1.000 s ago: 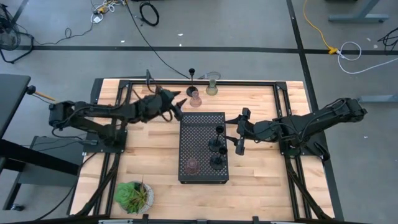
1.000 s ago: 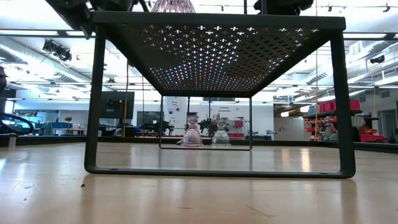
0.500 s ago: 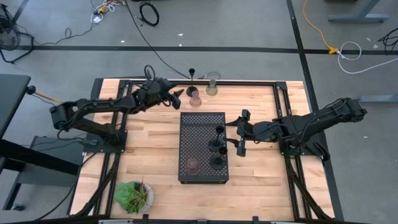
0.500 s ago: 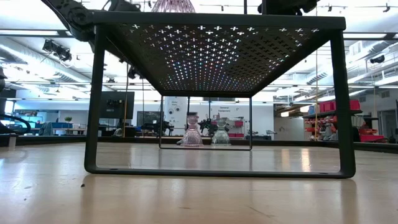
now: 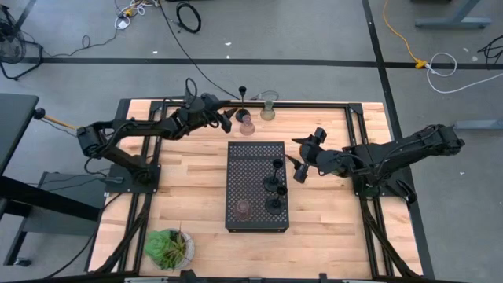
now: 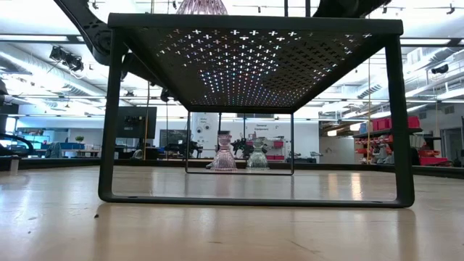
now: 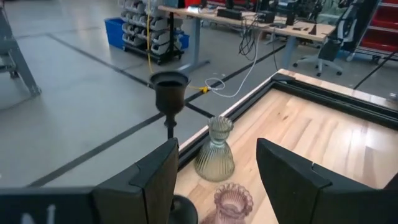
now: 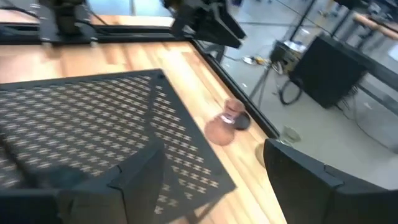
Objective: Pick & Place candle stick holders
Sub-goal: Put the right black candle holder on the shelf aligned with the other black candle holders
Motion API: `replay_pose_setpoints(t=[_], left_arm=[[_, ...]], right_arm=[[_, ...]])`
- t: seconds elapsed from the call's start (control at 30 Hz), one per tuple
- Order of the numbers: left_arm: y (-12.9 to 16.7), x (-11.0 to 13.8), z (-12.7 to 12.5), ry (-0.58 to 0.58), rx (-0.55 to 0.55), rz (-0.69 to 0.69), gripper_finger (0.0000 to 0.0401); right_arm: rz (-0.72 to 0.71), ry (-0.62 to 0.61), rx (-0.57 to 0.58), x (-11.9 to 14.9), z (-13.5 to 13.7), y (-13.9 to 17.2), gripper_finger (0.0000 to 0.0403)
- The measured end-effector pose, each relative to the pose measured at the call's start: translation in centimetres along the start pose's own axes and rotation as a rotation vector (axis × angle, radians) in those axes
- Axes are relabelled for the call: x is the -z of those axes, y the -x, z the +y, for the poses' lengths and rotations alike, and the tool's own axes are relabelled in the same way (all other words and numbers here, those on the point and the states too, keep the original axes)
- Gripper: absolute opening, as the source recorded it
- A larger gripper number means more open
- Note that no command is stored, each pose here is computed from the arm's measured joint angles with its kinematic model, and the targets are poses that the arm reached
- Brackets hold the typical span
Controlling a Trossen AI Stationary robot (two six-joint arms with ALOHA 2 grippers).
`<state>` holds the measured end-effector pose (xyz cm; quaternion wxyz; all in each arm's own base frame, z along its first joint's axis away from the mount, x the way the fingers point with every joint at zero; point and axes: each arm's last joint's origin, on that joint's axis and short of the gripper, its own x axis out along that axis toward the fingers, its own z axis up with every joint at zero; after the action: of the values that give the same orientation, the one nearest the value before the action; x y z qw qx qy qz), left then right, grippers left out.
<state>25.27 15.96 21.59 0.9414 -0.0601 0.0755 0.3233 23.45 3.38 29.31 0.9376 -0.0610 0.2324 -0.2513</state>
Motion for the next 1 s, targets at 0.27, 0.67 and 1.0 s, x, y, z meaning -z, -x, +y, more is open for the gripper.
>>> replay_pose_setpoints(t=[0.27, 0.67, 1.0], left_arm=[[-1.1, 0.8, 1.6, 0.015, -0.018, -0.008, 0.022], [-4.8, 1.3, 3.6, 0.013, 0.019, 0.034, 0.022], [-7.9, 1.8, 3.9, -0.009, 0.036, 0.058, 0.022]], right_arm=[[0.042, -0.011, 0.034, 0.2, -1.4, -1.0, 0.0272], [0.052, -0.011, 0.06, 0.0, -2.8, -1.9, 0.0272], [0.059, -0.007, 0.071, 0.0, -3.2, -2.2, 0.0272]])
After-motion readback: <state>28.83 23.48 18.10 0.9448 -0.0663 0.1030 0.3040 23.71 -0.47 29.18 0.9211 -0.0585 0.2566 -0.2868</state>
